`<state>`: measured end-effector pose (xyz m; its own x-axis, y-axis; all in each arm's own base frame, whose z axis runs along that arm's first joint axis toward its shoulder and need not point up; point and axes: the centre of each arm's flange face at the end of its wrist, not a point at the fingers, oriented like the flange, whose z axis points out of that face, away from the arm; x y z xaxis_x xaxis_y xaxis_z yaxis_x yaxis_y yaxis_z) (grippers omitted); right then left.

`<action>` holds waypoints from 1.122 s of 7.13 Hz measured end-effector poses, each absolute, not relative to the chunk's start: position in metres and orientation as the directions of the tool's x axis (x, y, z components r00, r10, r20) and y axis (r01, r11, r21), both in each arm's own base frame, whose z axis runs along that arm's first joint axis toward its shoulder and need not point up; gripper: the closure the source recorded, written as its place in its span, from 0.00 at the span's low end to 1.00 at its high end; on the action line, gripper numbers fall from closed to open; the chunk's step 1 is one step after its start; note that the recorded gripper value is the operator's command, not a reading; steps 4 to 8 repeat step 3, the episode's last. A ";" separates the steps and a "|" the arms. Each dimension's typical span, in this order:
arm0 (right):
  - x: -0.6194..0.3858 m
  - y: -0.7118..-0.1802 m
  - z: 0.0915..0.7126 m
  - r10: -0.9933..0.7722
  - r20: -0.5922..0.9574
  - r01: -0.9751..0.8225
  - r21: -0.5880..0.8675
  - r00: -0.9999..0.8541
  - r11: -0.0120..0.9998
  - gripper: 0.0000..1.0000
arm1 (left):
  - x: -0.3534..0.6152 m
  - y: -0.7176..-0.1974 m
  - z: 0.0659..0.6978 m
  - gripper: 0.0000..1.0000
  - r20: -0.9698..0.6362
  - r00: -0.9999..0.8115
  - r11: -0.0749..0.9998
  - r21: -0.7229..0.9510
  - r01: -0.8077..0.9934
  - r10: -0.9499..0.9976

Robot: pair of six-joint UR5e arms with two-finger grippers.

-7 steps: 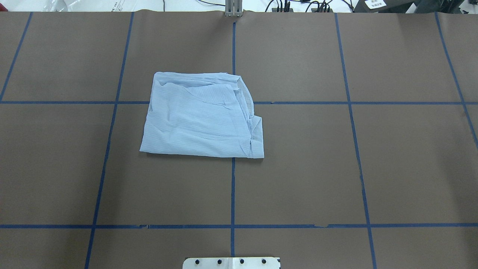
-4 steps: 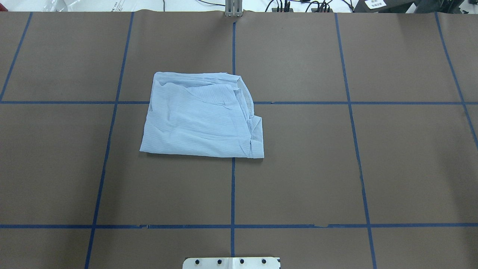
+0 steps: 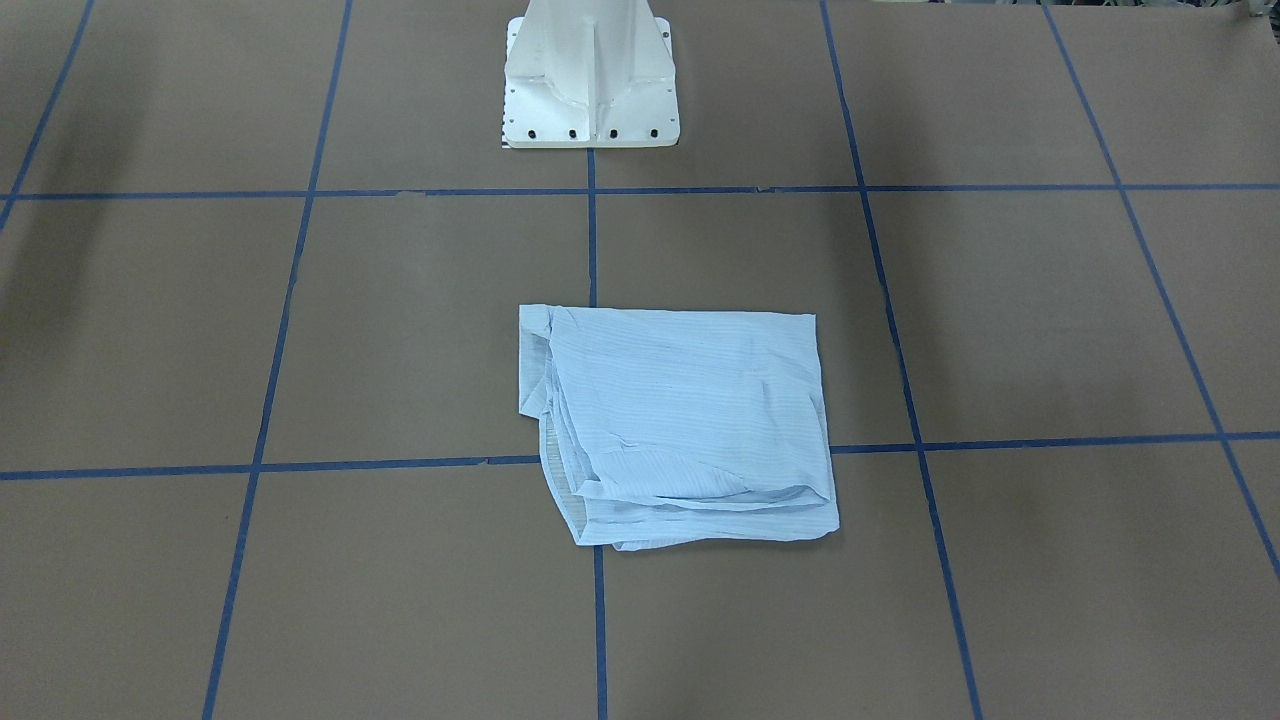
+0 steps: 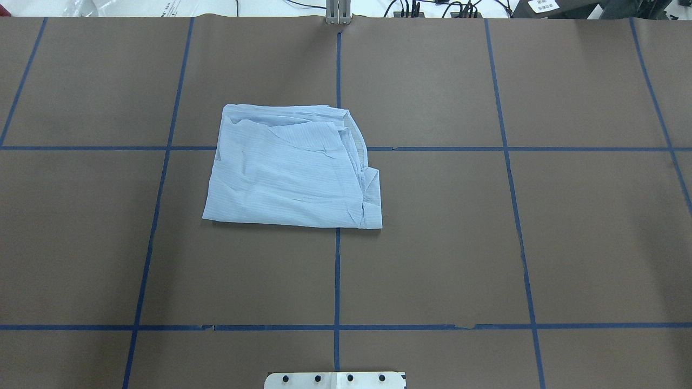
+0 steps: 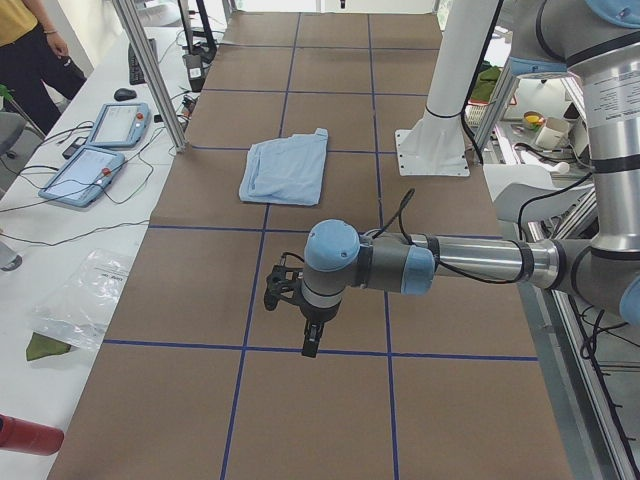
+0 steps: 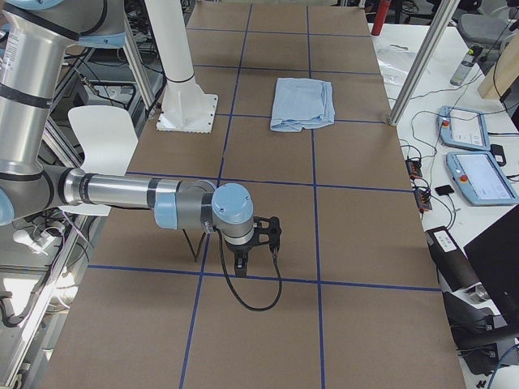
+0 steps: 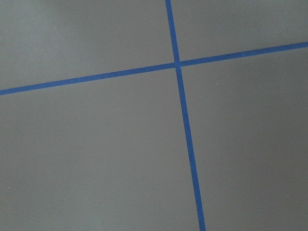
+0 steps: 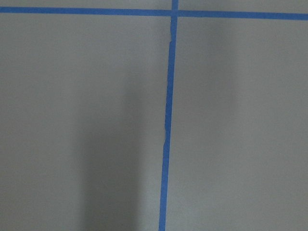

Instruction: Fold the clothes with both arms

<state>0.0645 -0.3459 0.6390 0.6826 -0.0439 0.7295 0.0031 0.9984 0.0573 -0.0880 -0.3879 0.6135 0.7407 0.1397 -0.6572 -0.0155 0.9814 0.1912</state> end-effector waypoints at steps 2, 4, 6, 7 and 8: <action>0.065 -0.348 0.638 -0.056 0.728 0.004 0.072 0.684 0.997 0.00 | -0.088 -0.388 0.613 0.00 -0.658 0.740 0.981 0.194 -0.016 0.142; 0.064 -0.348 0.637 -0.062 0.727 0.005 0.080 0.684 0.997 0.00 | -0.088 -0.388 0.612 0.00 -0.657 0.740 0.980 0.197 -0.016 0.144; 0.064 -0.348 0.637 -0.062 0.727 0.005 0.080 0.684 0.997 0.00 | -0.088 -0.388 0.612 0.00 -0.657 0.740 0.980 0.197 -0.016 0.144; 0.064 -0.348 0.637 -0.062 0.727 0.005 0.080 0.684 0.997 0.00 | -0.088 -0.388 0.612 0.00 -0.657 0.740 0.980 0.197 -0.016 0.144; 0.064 -0.348 0.637 -0.062 0.727 0.005 0.080 0.684 0.997 0.00 | -0.088 -0.388 0.612 0.00 -0.657 0.740 0.980 0.197 -0.016 0.144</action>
